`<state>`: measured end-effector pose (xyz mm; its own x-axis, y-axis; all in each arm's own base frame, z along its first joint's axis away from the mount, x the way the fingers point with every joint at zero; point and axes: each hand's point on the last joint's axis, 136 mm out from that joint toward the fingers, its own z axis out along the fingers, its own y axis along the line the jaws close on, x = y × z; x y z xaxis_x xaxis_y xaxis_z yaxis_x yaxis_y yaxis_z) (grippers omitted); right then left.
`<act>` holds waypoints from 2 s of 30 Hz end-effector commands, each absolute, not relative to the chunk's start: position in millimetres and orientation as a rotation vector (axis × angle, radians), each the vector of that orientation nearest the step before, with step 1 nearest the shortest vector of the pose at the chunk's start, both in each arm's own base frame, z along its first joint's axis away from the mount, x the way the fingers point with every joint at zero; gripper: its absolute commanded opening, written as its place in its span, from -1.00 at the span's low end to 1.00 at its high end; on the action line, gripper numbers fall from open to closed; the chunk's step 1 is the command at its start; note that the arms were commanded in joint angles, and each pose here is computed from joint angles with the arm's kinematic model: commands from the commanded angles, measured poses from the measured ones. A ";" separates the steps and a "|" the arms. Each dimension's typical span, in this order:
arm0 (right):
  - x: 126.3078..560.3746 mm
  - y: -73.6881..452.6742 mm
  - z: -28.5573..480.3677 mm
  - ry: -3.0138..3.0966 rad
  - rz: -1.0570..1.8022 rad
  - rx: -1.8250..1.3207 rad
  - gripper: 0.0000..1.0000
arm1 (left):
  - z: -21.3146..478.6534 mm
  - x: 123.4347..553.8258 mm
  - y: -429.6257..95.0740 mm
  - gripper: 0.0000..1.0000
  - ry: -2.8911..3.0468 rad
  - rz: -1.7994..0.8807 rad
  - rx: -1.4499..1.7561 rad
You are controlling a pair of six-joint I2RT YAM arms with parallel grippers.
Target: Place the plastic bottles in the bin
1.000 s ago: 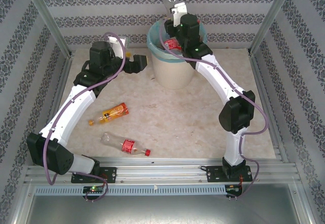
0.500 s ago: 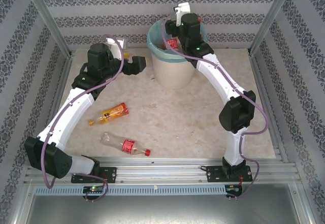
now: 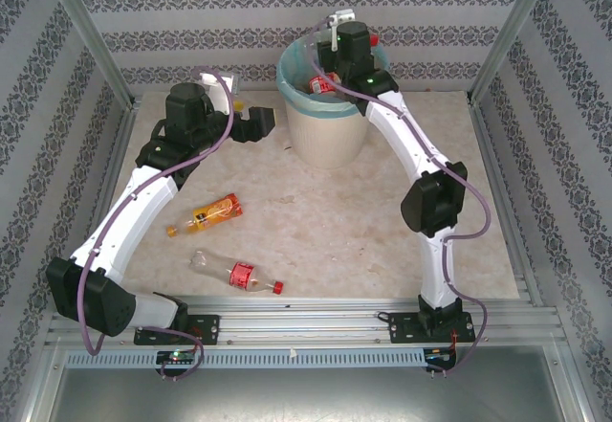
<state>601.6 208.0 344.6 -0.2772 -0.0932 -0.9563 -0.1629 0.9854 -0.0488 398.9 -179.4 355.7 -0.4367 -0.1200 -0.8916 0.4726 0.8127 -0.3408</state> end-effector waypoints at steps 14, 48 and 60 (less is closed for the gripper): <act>559.5 194.5 290.2 2.060 0.169 -0.172 -0.09 | 372.7 393.4 -181.2 0.93 1.847 -0.671 0.292; 470.4 266.4 439.1 1.832 0.260 -0.469 0.44 | 341.6 356.0 -149.1 0.89 2.043 -0.539 0.209; 277.2 385.0 286.2 1.790 0.735 -1.078 0.46 | 259.1 288.2 -87.8 0.89 2.263 -0.320 -0.033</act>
